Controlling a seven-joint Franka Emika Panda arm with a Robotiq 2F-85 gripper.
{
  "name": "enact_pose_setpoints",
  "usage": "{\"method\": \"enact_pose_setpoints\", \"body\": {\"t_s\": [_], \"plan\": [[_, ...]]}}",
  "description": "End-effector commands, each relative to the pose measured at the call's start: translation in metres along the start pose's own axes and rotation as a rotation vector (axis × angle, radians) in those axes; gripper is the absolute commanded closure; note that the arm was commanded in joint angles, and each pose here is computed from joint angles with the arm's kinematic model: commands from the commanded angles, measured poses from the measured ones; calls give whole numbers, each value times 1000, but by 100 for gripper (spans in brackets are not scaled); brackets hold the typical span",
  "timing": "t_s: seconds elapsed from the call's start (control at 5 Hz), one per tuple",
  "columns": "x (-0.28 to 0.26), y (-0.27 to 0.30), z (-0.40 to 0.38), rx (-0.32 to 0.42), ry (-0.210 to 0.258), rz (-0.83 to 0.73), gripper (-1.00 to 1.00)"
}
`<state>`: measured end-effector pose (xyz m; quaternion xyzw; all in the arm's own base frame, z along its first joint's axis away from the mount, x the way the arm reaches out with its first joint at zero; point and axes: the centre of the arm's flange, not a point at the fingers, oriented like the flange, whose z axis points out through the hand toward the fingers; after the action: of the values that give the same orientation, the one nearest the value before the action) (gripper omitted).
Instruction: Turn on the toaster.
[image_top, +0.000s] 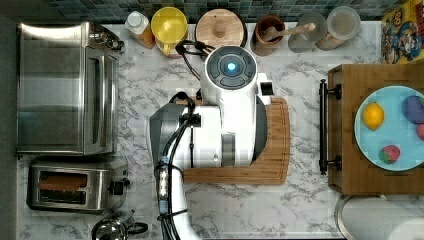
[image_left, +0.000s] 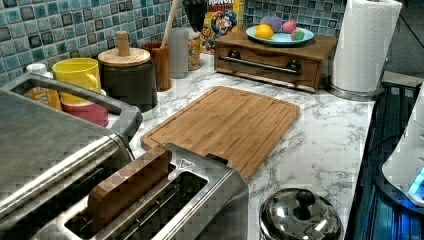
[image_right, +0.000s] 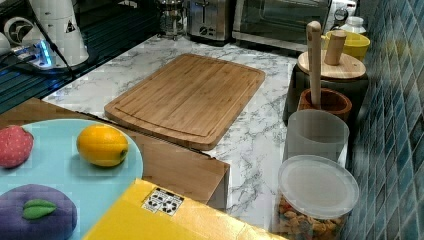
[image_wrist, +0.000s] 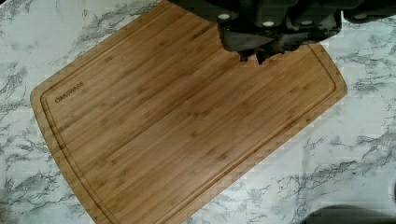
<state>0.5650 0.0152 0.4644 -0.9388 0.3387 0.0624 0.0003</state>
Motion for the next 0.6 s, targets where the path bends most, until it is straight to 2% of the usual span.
{"method": "enact_pose_setpoints", "body": {"t_s": [0.2,0.6], "plan": [[-4,-6,0,2,3,-31,100],[-73,-33,40,17,-24,-179,100]]}}
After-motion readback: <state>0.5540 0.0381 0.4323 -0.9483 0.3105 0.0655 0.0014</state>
